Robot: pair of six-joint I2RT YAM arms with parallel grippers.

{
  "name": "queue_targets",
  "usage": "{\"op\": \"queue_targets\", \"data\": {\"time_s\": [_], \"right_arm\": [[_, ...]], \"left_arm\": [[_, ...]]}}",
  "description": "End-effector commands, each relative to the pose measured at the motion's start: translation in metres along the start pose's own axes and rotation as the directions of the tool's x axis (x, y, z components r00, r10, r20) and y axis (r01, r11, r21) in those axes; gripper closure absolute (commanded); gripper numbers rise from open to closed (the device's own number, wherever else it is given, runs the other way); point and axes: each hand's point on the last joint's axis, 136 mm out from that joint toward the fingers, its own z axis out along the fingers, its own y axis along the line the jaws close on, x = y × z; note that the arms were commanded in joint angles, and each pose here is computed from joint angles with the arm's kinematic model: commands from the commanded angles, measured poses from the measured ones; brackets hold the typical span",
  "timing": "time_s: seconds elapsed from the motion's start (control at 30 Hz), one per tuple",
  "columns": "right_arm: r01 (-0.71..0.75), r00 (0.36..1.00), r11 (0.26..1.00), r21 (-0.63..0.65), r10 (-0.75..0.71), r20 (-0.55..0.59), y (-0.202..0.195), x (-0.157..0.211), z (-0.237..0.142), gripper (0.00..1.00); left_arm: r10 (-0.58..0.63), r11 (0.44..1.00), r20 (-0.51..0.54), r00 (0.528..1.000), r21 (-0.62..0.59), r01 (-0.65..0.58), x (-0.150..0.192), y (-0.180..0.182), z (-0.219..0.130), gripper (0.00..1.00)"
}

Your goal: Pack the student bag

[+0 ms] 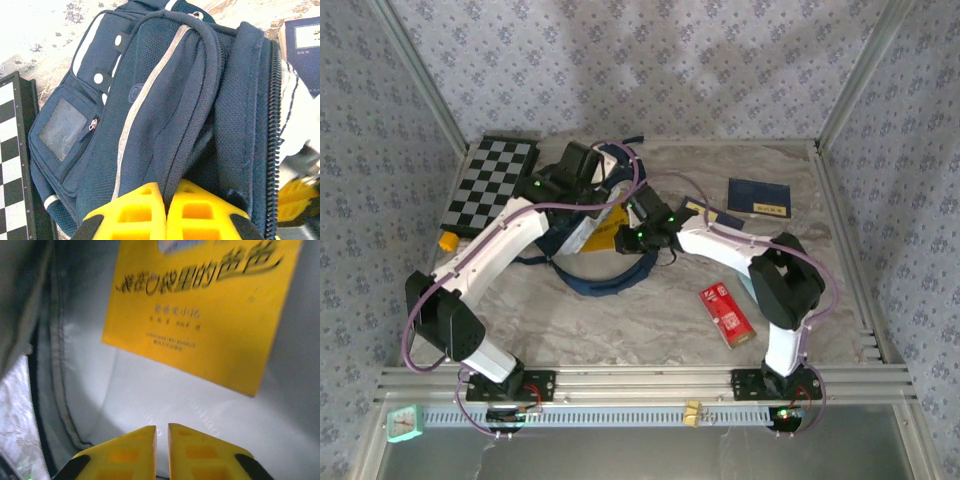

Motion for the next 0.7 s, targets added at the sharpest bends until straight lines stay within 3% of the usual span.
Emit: {"op": "queue_targets", "data": {"time_s": [0.0, 0.13, 0.4, 0.67], "right_arm": [[-0.015, 1.0, 0.999, 0.048, 0.016, -0.008, -0.01, 0.005, 0.022, 0.91], [-0.028, 0.998, 0.991, 0.128, 0.02, 0.067, -0.032, -0.006, 0.028, 1.0], [-0.005, 0.964, 0.988, 0.152, -0.036, 0.264, -0.044, -0.06, 0.024, 1.0], [0.042, 0.964, 0.997, 0.071, -0.059, 0.26, -0.025, -0.066, 0.025, 0.97]], "left_arm": [[-0.049, 0.999, 0.137, 0.989, -0.015, 0.052, -0.034, 0.013, -0.027, 1.0], [-0.05, 0.999, 0.136, 0.989, -0.005, 0.051, -0.034, 0.012, -0.027, 1.0], [-0.051, 0.999, 0.14, 0.989, 0.002, 0.051, -0.03, 0.011, -0.027, 1.0], [-0.045, 0.999, 0.115, 0.992, -0.024, 0.049, -0.027, 0.015, -0.022, 1.0]]}}
